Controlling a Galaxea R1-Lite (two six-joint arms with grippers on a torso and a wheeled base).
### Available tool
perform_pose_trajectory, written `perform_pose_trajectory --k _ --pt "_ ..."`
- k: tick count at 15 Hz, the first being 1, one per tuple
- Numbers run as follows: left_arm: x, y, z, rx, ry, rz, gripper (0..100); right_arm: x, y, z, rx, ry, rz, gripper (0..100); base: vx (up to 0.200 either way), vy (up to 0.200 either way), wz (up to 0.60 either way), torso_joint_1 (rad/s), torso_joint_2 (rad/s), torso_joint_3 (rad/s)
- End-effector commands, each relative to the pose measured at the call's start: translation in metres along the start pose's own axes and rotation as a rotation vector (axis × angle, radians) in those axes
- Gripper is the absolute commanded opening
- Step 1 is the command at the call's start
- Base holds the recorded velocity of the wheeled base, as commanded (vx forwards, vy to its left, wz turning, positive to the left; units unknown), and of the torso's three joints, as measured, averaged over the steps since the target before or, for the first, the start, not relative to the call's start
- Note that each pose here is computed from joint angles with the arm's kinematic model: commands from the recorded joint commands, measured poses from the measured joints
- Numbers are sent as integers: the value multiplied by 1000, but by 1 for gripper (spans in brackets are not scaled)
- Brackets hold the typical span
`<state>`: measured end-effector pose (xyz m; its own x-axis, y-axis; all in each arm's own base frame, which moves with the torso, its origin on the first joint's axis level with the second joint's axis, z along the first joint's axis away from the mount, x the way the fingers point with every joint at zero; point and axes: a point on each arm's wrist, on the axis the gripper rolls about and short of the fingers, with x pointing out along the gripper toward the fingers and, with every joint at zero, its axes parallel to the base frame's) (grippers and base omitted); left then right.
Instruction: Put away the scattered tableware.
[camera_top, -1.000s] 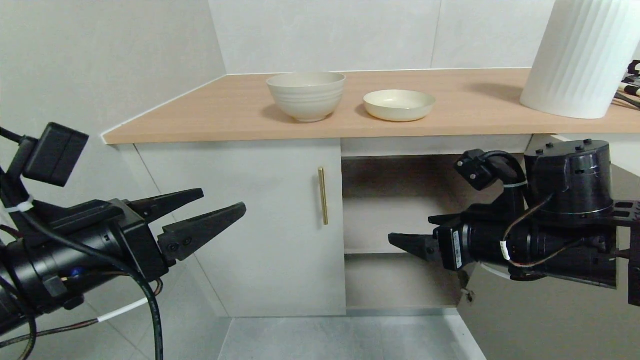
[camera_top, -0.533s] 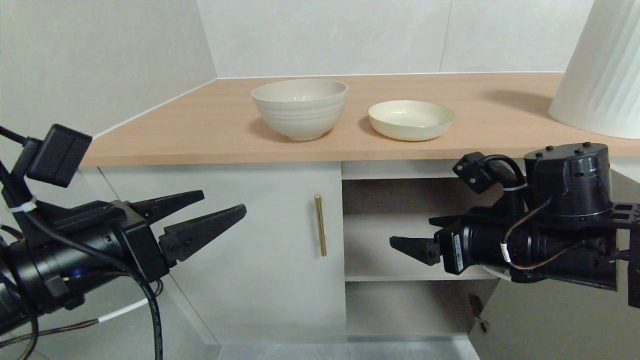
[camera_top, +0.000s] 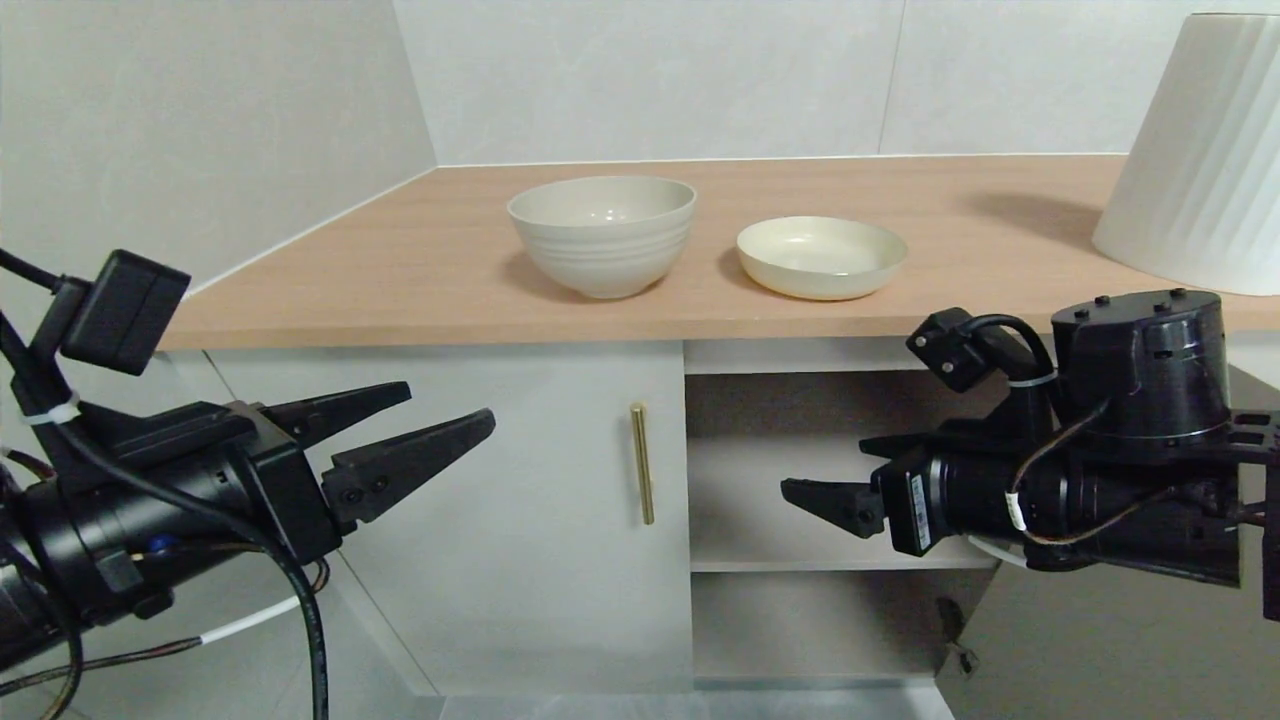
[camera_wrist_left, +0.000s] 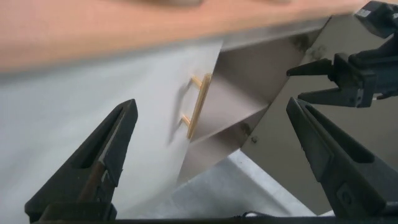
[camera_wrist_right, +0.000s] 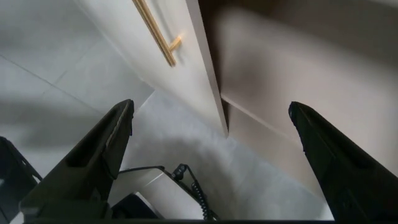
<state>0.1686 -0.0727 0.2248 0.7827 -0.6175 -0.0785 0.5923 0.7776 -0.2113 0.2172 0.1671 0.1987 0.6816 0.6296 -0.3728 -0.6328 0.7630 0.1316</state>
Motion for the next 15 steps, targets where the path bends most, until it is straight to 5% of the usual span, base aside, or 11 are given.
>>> perform_pose_trajectory --k 1,11,14,15 --pt "3 1 -1 -4 11 2 100 0 0 0 -2 1 0 100 0 0 0 32 -212 -266" --pt "35 14 -11 -44 89 24 100 2 0 -2 -1 11 0 100 0 0 0 170 -460 -289" --pt "48 25 -8 -117 94 58 100 3 0 -3 -1 14 -1 100 0 0 0 199 -476 -279" --pt "56 30 -6 -186 93 74 100 3 0 -3 0 15 1 100 0 0 0 207 -481 -276"
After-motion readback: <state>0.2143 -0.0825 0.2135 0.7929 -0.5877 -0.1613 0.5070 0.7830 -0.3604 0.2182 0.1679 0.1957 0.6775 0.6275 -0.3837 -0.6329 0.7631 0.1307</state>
